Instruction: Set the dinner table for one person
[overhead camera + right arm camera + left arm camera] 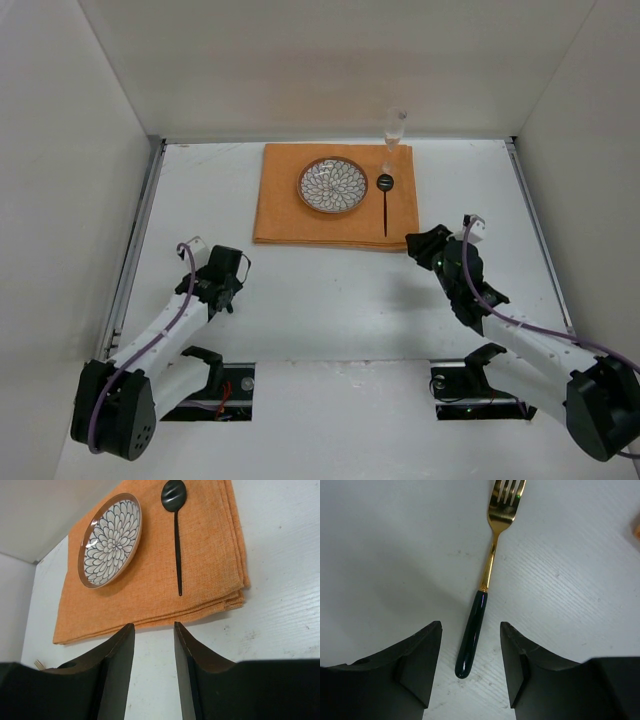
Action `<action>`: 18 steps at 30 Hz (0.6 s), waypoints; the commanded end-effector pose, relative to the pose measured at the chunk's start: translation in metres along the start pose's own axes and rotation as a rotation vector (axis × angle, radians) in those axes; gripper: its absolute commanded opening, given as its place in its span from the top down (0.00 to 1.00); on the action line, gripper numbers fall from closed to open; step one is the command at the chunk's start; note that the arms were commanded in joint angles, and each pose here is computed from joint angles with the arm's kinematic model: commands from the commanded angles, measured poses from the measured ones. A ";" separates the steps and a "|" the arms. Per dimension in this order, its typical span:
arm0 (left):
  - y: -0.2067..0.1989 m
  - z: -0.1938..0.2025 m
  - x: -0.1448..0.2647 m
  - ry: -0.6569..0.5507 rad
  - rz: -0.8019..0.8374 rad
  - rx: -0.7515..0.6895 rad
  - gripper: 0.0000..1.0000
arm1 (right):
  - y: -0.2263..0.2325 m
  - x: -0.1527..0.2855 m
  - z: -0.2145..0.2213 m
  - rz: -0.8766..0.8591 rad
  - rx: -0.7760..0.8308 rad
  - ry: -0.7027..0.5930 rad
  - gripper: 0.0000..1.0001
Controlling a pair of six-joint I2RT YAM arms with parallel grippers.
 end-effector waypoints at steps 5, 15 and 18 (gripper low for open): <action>-0.001 0.013 -0.004 0.065 0.000 0.007 0.61 | 0.026 0.002 -0.026 -0.076 0.000 -0.076 0.57; 0.009 0.017 -0.013 0.095 -0.044 0.036 0.64 | 0.025 0.004 -0.027 -0.074 0.007 -0.080 0.56; 0.008 0.023 -0.017 0.124 -0.035 0.049 0.65 | 0.025 0.003 -0.026 -0.074 0.008 -0.077 0.56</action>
Point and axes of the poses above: each gripper's point midway between its finger pads, its own x axis back along the fingers, its own y axis along the line the jaws close on, z = x × y, the point moved 3 cm from there along x, back along the fingers, and after that the axes turned 10 degrees about x, right-handed, at the moved point
